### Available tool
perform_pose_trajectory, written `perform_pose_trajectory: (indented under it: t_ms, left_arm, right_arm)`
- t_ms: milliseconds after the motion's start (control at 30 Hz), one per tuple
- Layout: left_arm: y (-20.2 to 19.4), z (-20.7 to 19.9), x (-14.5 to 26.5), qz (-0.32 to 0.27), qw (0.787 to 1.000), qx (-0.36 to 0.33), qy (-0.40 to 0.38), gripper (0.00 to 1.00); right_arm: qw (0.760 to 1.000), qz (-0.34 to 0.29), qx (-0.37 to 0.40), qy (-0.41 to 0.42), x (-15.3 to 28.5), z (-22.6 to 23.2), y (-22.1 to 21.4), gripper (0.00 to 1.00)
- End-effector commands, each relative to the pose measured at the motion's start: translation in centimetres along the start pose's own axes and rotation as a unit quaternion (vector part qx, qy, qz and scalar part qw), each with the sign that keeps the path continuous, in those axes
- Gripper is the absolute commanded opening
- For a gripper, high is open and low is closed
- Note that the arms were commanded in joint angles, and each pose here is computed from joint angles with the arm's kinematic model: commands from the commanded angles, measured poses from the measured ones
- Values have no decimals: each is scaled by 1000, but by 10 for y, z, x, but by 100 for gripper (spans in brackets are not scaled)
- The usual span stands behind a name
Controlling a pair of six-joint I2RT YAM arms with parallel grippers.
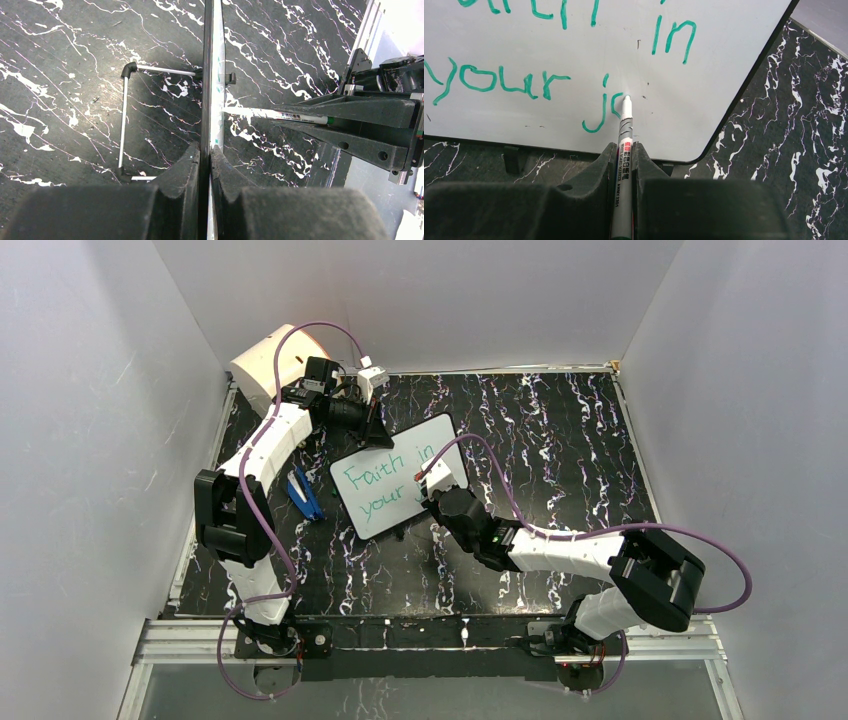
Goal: Write a sentence on the whiteboard
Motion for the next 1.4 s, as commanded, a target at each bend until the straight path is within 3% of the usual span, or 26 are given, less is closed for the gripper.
perform_pose_trajectory:
  t_ms: [0, 1367]
  left_arm:
    - [-25, 4, -8, 55, 998, 25, 18, 0]
    - [-27, 6, -7, 62, 997, 25, 29, 0]
  right_arm:
    - [999, -34, -28, 28, -1, 8, 24, 0]
    - [999, -34, -29, -5, 10, -15, 15, 0]
Point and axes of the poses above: each gripper's point midway between its finger pads, its own x axis back along the fingers, its own z axis along the line the jaws close on, y = z × x, the point moved 7 cm from there along x, back along the fingers, and after that the axes turned 10 degrees about -x, right-handed, at the moved point
